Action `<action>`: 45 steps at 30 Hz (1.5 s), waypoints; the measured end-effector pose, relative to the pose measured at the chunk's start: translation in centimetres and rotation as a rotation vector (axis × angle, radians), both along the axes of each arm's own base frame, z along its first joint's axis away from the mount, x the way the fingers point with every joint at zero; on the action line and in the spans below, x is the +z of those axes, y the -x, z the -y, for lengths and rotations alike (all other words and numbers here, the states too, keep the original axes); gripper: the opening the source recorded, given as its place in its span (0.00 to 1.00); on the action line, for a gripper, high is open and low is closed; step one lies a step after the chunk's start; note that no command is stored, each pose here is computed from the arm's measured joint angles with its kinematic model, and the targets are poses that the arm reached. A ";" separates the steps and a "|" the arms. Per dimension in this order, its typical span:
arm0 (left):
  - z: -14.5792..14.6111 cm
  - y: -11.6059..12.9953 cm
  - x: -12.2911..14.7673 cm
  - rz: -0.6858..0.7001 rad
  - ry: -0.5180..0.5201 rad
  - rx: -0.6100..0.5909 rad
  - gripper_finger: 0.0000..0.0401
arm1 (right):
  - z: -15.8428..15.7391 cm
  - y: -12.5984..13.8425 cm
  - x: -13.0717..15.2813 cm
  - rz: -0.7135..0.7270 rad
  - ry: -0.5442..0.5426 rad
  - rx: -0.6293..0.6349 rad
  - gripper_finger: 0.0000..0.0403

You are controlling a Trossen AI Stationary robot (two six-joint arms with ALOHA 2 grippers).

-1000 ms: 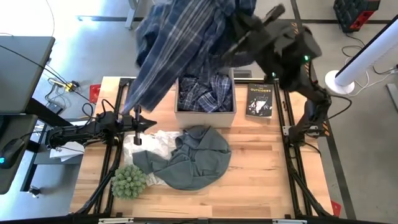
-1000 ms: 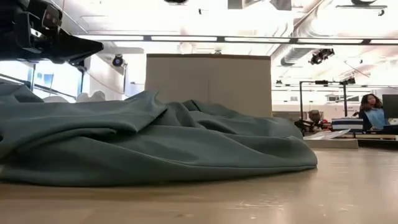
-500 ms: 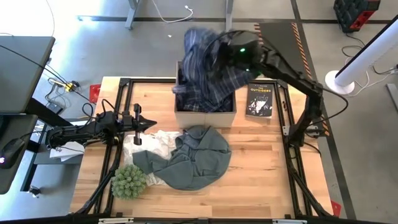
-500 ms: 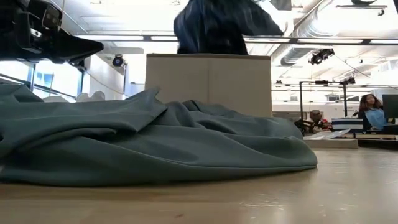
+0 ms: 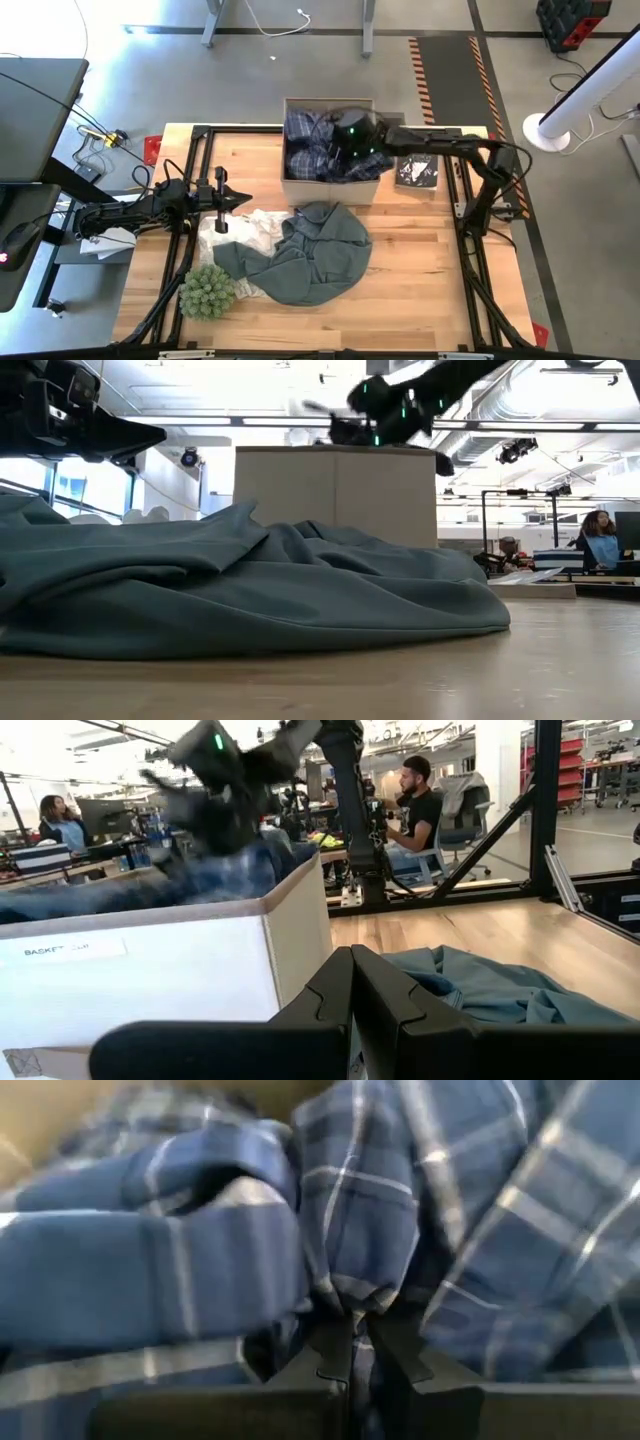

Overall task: Sort clothes
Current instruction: Put the blue long sleeve polo into the white bin

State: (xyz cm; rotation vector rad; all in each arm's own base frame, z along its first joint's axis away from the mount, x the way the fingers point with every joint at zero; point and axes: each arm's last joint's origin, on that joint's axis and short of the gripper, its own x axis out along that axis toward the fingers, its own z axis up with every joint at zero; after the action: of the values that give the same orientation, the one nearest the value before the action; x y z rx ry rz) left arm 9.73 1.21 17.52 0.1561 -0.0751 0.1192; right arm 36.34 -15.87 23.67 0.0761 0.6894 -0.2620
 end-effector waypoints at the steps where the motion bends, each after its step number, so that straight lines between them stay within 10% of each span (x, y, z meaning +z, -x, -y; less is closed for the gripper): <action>1: 0.0 0.0 0.0 -0.001 0.000 0.000 0.00 | 0.0 0.1 -1.3 -0.018 -0.011 -0.003 0.01; 11: 0.0 0.0 0.0 -0.001 0.000 0.000 0.00 | 0.6 -0.4 -3.6 -0.118 -0.007 -0.051 0.13; 19: 0.0 0.0 0.0 -0.001 0.000 0.000 0.00 | 1.4 -1.9 8.0 -0.054 0.053 -0.049 0.37; 29: 0.0 0.0 0.0 0.000 0.000 0.000 0.00 | -1.3 2.3 19.8 -0.093 0.021 -0.030 0.40; 35: 0.0 0.0 0.0 0.000 0.000 0.000 0.00 | -2.8 5.3 18.3 -0.410 -0.200 -0.213 0.40; 45: 0.0 0.0 0.0 -0.001 0.000 0.000 0.00 | -2.8 6.6 9.4 -0.821 -0.206 -0.317 0.40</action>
State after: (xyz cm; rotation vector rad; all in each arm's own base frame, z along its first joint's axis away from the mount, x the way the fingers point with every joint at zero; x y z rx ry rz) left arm 9.73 1.20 17.52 0.1558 -0.0742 0.1191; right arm 29.78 -13.10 33.04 0.2850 1.5251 -0.5361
